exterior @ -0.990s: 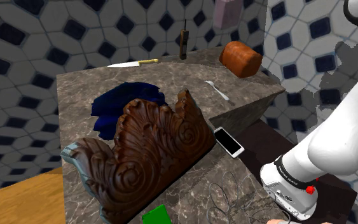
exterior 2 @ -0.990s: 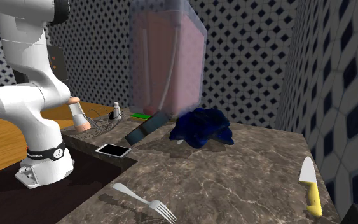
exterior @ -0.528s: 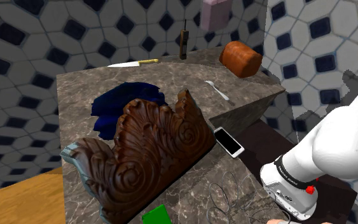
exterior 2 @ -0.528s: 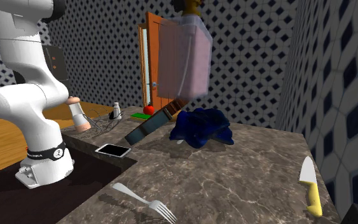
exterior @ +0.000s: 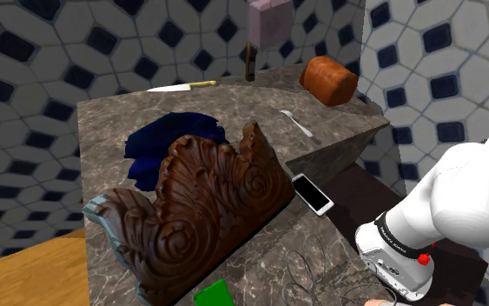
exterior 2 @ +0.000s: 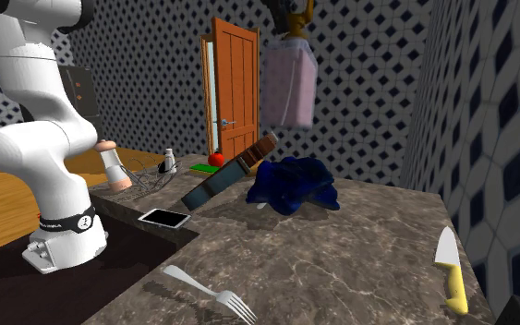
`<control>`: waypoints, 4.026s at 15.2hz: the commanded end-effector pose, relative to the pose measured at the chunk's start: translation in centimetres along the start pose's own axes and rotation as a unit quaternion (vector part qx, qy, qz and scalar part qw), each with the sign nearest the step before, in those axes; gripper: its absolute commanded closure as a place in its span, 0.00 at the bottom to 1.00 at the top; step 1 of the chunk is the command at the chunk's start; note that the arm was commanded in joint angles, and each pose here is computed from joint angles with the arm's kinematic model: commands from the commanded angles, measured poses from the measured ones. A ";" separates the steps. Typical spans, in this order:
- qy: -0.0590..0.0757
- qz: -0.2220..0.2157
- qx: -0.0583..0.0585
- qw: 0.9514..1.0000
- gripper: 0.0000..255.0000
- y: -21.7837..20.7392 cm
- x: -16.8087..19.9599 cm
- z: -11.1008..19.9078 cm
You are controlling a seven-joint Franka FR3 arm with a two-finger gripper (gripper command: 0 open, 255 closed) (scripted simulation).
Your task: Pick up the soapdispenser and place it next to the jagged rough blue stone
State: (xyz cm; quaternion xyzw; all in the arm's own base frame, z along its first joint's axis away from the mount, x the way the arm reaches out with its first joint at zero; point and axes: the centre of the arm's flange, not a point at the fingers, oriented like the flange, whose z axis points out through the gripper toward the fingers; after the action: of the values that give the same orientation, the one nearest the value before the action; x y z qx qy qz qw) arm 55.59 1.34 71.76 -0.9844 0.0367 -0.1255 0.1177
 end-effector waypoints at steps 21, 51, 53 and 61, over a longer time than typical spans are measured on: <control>0.001 0.001 0.000 1.000 1.00 -3.5 -3.0 9.7; 0.001 0.001 0.000 1.000 1.00 0.3 -6.8 24.6; 0.001 0.001 0.000 1.000 1.00 0.6 -7.1 25.6; 0.001 0.001 0.000 1.000 1.00 1.5 -7.9 28.9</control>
State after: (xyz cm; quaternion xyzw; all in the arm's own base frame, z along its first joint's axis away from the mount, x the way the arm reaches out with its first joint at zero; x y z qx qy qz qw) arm 55.27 7.17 42.53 -0.9844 0.0376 -0.1256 0.1176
